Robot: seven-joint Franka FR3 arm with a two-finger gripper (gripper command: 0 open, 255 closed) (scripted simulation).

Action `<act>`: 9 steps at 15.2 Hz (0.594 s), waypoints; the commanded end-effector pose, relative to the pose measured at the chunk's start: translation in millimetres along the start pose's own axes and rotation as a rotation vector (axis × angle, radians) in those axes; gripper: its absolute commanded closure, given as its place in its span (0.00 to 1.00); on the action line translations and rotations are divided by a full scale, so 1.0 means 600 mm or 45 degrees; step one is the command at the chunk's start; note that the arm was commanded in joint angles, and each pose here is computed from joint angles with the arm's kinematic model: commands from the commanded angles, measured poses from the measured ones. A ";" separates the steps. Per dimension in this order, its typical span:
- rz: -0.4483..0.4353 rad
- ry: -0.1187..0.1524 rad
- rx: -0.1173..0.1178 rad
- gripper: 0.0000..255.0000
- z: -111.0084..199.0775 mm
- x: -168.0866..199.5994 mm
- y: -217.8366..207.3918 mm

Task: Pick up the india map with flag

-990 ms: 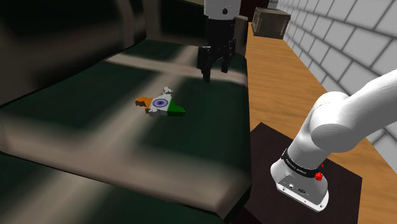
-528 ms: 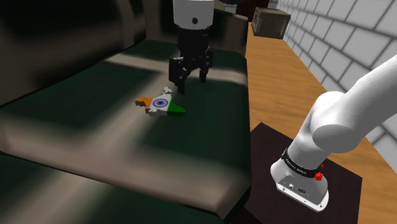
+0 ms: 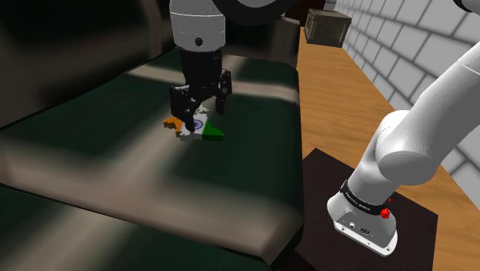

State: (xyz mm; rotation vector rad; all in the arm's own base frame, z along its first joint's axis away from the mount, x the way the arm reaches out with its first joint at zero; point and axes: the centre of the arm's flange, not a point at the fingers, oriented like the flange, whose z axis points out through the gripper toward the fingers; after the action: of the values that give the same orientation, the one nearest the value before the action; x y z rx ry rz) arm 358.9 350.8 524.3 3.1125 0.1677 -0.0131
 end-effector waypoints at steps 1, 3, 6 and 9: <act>0.000 0.001 0.001 0.00 0.015 0.000 -0.003; 0.000 0.001 0.001 0.00 0.033 0.000 -0.003; 0.000 0.001 0.001 0.00 0.047 0.000 -0.004; 0.000 0.001 0.001 1.00 0.047 -0.001 -0.004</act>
State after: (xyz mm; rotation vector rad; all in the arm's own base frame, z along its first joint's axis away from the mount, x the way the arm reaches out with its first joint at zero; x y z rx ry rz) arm 358.1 352.4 497.1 3.1136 0.1686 -0.0103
